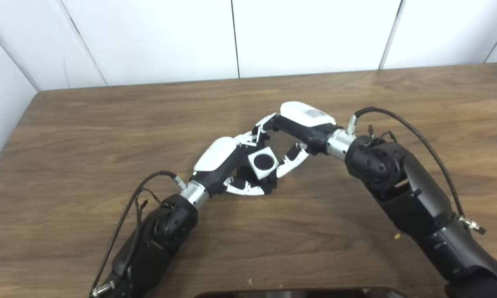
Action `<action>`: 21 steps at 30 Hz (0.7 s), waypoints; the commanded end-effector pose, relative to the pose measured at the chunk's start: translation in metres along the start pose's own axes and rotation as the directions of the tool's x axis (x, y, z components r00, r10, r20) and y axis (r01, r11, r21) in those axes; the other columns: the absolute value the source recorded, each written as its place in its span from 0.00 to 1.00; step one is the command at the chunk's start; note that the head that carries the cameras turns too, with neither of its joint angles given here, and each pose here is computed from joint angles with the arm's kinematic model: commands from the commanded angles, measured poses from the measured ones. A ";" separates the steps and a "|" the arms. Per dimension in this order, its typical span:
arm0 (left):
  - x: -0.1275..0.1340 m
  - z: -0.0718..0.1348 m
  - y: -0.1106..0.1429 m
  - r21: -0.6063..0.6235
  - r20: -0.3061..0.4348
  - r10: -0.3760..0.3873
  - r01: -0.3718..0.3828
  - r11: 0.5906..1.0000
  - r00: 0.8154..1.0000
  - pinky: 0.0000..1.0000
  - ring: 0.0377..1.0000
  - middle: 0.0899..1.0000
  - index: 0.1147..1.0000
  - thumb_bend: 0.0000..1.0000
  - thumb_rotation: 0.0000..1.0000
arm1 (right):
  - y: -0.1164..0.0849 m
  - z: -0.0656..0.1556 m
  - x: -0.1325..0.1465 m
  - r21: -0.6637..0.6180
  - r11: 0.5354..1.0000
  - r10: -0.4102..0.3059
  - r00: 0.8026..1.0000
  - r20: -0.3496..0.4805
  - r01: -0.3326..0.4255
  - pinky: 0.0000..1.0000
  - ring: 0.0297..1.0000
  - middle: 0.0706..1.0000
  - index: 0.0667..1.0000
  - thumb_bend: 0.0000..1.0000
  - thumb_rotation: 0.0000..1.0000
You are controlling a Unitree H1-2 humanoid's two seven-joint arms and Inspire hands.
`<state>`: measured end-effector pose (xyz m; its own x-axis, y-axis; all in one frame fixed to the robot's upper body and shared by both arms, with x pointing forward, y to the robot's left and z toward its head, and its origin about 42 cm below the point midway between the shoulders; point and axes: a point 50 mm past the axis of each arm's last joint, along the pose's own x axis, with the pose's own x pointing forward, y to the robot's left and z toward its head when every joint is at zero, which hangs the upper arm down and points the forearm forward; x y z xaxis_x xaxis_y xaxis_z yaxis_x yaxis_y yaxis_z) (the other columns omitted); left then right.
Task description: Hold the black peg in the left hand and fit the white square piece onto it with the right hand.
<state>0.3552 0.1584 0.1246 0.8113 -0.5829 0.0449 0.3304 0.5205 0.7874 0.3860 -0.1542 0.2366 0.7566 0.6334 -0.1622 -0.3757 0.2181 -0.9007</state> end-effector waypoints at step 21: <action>-0.021 -0.029 -0.023 0.052 -0.187 -0.161 0.174 0.983 0.969 0.93 0.95 0.90 0.43 0.52 0.07 | -0.021 -0.011 -0.009 -0.026 1.000 -0.007 0.999 -0.048 0.005 0.75 0.85 0.86 0.83 1.00 0.42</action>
<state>0.3555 0.1599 0.1260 0.8145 -0.5787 0.0411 0.3275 0.5170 0.7908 0.3858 -0.1711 0.2263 0.7707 0.5878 -0.2461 -0.4234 0.1837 -0.8871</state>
